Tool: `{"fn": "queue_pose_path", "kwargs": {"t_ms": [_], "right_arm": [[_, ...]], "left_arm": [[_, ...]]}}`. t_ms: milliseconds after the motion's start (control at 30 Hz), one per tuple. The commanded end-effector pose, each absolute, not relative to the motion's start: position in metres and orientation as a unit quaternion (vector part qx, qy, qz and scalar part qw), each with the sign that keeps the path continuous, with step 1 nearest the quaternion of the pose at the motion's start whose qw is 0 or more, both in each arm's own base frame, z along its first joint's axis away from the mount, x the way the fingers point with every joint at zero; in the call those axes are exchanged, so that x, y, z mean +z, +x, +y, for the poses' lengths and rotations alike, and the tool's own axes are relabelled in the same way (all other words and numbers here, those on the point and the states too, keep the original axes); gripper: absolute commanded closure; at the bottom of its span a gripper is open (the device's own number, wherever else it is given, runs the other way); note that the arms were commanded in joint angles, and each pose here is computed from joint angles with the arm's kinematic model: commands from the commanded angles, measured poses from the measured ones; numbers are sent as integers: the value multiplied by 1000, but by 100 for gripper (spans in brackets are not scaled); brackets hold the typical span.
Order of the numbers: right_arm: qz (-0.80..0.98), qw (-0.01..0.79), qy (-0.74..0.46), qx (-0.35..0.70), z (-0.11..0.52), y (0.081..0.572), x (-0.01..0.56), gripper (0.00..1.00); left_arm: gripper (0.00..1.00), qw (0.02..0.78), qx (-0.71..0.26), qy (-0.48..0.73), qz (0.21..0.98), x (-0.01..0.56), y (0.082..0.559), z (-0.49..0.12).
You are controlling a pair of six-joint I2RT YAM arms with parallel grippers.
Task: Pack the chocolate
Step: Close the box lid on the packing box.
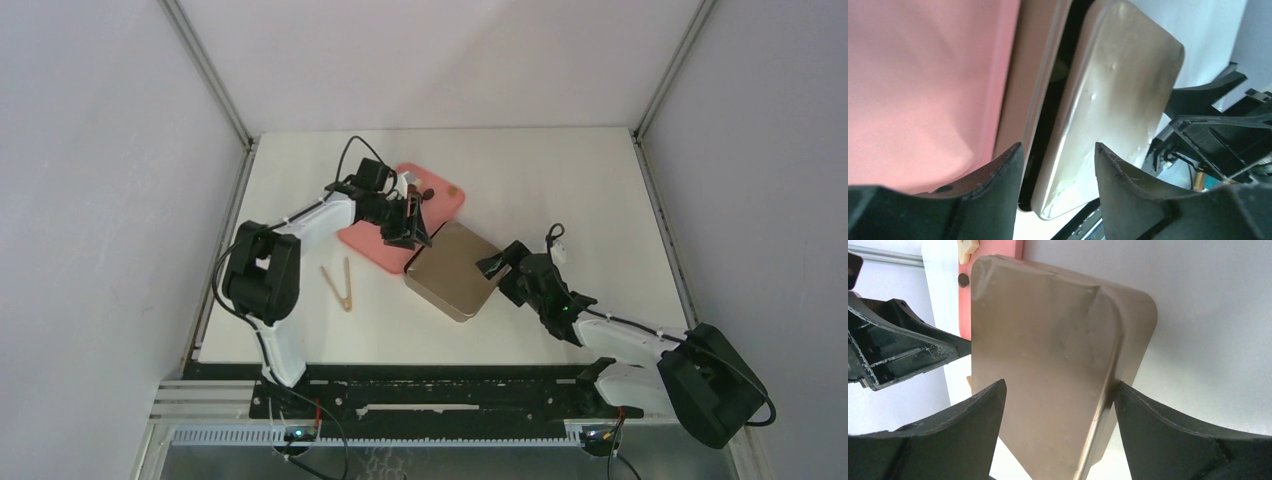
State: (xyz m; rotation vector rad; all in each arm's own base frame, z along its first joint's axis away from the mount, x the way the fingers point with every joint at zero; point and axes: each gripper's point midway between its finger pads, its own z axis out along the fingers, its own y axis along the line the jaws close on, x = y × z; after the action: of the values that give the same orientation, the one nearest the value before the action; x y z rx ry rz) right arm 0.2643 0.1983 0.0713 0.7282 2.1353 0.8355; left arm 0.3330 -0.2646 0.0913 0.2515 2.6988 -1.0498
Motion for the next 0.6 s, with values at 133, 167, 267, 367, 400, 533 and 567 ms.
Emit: {"fn": "queue_pose_path", "kwargs": {"t_ms": [133, 167, 267, 367, 400, 533, 567], "right_arm": [[814, 376, 270, 352, 213, 276, 99, 13], [813, 377, 269, 352, 213, 276, 100, 13], [812, 378, 269, 354, 214, 277, 104, 14], [812, 378, 268, 355, 215, 278, 106, 14], [812, 378, 268, 355, 216, 278, 106, 14], [814, 374, 272, 351, 215, 278, 102, 14], [814, 373, 272, 352, 216, 278, 102, 14]], "left_arm": [[34, 214, -273, 75, 935, 118, 364, -235], [33, 216, -269, 74, 936, 117, 366, -234], [32, 203, -277, 77, 936, 111, 365, -238], [31, 183, -301, 84, 932, 103, 361, -248], [31, 176, -311, 86, 930, 101, 359, -251], [33, 157, -334, 88, 925, 98, 355, -259], [34, 155, -335, 88, 925, 97, 354, -259]]}}
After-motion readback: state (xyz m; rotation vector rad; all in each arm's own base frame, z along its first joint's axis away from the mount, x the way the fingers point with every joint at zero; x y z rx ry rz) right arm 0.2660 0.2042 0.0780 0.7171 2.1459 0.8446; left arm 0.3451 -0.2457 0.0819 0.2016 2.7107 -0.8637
